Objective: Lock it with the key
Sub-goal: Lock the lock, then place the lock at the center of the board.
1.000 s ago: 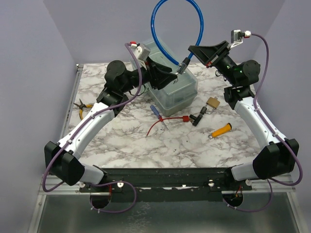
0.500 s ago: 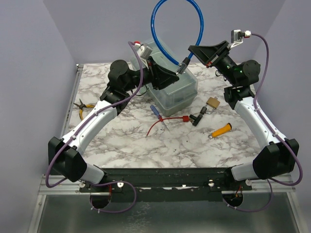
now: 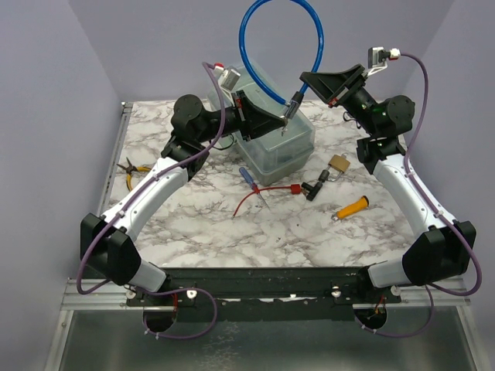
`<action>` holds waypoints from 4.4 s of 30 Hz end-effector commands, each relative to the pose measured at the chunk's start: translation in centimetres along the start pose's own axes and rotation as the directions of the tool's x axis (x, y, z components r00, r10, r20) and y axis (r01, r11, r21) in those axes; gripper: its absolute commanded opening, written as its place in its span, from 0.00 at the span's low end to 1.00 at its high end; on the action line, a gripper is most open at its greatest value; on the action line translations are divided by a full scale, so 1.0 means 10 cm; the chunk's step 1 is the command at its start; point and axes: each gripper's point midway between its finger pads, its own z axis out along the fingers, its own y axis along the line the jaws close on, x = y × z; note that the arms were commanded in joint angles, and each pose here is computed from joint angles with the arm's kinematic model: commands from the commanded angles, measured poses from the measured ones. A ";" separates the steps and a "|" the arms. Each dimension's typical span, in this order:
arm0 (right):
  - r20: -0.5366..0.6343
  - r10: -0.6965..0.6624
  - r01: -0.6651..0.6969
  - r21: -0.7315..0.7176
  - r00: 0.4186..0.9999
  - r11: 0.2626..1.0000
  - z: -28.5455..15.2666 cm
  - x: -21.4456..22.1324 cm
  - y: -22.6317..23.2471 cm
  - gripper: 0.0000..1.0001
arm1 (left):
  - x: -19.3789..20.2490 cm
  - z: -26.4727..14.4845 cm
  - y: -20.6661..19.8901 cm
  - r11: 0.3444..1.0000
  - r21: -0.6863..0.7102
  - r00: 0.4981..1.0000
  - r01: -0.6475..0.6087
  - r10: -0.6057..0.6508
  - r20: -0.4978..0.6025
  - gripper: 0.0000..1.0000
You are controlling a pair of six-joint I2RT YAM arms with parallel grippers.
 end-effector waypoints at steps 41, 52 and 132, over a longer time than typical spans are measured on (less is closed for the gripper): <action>0.059 -0.127 0.133 -0.113 0.990 0.985 0.03 -0.36 0.35 0.00 | 0.40 -0.27 -0.14 0.971 0.142 0.976 0.192 -0.174 -0.129 0.00; -0.004 -0.116 0.116 -0.088 0.993 0.989 0.01 -0.12 0.17 0.01 | -0.40 -1.02 0.45 0.986 -0.155 0.995 0.058 -0.045 0.089 0.00; -0.170 -0.571 0.548 -0.164 0.803 0.820 2.06 2.93 -1.35 0.58 | -1.07 -3.83 1.88 0.272 -0.930 0.931 0.248 0.199 0.306 0.00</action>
